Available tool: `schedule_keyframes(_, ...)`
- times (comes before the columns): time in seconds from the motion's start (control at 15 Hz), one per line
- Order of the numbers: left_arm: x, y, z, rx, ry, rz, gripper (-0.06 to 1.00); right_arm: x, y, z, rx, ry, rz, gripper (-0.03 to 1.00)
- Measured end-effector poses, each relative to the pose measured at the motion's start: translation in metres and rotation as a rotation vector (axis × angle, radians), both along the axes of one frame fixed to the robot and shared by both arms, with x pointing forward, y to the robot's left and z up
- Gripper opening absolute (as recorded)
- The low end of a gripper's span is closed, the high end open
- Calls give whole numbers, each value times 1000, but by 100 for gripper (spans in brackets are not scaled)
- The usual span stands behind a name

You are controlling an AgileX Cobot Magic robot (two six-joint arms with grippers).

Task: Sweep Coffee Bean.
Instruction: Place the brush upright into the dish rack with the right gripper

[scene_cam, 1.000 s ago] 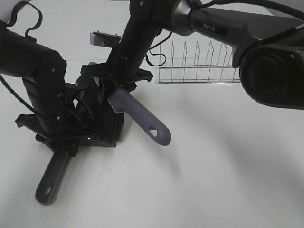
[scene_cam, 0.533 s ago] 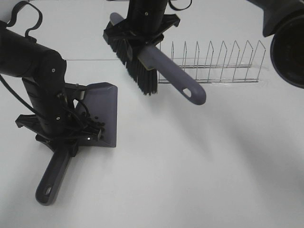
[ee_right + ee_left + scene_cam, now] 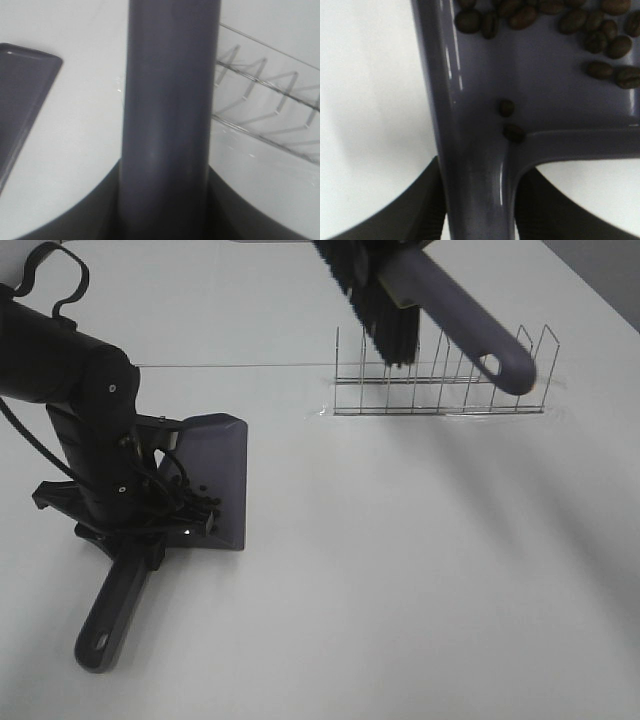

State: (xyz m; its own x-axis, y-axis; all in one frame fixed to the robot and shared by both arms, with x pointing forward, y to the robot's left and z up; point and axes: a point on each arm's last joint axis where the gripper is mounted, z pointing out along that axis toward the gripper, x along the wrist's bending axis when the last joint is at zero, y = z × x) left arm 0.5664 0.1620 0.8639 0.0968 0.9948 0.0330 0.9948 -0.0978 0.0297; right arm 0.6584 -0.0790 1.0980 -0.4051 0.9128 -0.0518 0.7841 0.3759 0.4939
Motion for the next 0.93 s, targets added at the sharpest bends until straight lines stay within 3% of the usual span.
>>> schedule_keyframes(0.27, 0, 0, 0, -1, -2, 0, 38, -14, -84, -1, -26, 108, -166, 34)
schedule_keyframes(0.4, 0, 0, 0, -1, -2, 0, 38, -22, -110, -11, -35, 166, -222, 34)
schedule_keyframes(0.6, 0, 0, 0, -1, -2, 0, 38, -46, -165, -46, -72, 321, -346, 34)
schedule_keyframes(0.93, 0, 0, 0, -2, -4, -1, 38, -43, -179, -78, -66, 335, -378, 34)
